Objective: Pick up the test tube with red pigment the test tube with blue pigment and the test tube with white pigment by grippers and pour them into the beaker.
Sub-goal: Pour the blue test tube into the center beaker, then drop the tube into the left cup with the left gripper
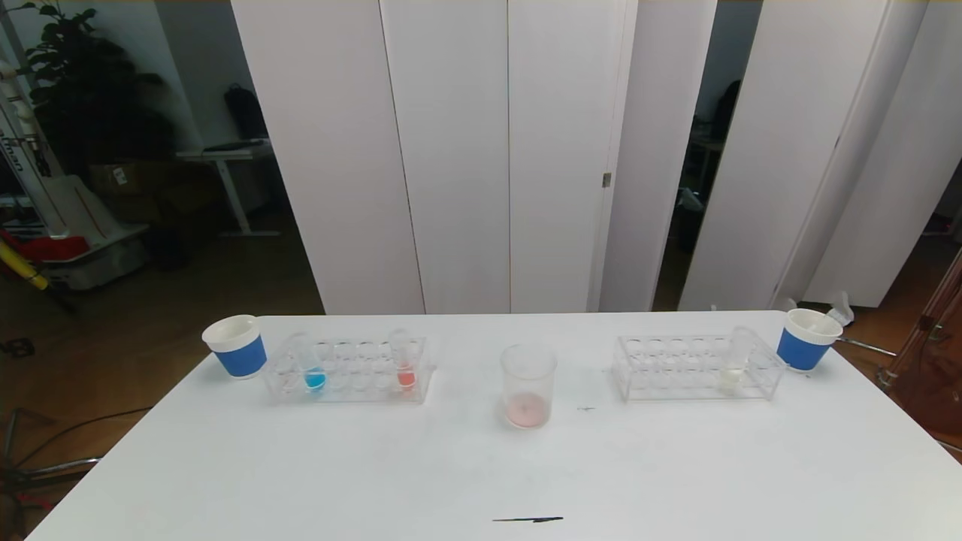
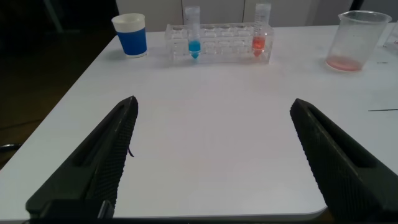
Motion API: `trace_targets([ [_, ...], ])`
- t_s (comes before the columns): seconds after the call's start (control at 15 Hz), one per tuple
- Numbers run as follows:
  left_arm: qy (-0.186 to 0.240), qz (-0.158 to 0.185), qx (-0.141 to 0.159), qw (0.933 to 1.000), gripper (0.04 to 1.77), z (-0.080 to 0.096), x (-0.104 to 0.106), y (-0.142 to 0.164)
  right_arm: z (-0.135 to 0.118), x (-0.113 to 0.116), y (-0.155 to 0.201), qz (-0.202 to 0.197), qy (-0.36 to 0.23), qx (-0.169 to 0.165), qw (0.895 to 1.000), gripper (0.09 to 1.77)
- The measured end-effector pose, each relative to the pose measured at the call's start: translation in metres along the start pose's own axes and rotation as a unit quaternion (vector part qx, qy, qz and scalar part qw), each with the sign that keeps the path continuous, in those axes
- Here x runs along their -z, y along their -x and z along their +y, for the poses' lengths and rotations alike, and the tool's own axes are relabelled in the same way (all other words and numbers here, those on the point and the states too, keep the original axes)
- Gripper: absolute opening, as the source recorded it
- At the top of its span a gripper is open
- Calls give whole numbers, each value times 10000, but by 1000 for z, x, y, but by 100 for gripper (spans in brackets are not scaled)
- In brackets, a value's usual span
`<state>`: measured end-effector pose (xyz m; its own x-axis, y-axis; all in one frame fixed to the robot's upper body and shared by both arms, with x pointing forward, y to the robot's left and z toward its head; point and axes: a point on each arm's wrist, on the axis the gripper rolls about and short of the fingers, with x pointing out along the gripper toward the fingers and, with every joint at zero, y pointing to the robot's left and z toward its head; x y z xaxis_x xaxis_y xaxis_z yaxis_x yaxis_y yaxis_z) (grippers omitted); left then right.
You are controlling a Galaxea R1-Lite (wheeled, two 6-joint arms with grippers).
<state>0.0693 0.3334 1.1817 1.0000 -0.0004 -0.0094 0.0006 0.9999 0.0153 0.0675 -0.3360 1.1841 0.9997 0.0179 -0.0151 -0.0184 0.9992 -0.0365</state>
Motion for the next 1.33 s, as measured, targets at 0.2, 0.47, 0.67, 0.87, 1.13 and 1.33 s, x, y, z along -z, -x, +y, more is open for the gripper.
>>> trace_targets([
  [0.2, -5, 0, 0, 10000, 175, 0, 0, 0, 0, 1, 0, 12, -2, -5, 10000, 175],
  [0.47, 13, -5, 0, 10000, 175, 0, 0, 0, 0, 1, 0, 17, -2, -4, 10000, 175],
  [0.67, 36, -12, -7, 10000, 175, 0, 0, 0, 0, 1, 0, 17, -3, -6, 10000, 175],
  [0.87, -21, -170, -50, 9998, 175, 0, -6, 1, 0, 1, 0, 14, -2, -4, 10000, 175],
  [1.13, -46, -677, -160, 9976, 175, 1, -51, 18, 0, 1, 0, 12, -2, -4, 10000, 175],
  [1.33, -42, -751, -229, 9969, 175, 3, -97, 22, 0, 1, 0, 14, -2, -5, 10000, 175],
])
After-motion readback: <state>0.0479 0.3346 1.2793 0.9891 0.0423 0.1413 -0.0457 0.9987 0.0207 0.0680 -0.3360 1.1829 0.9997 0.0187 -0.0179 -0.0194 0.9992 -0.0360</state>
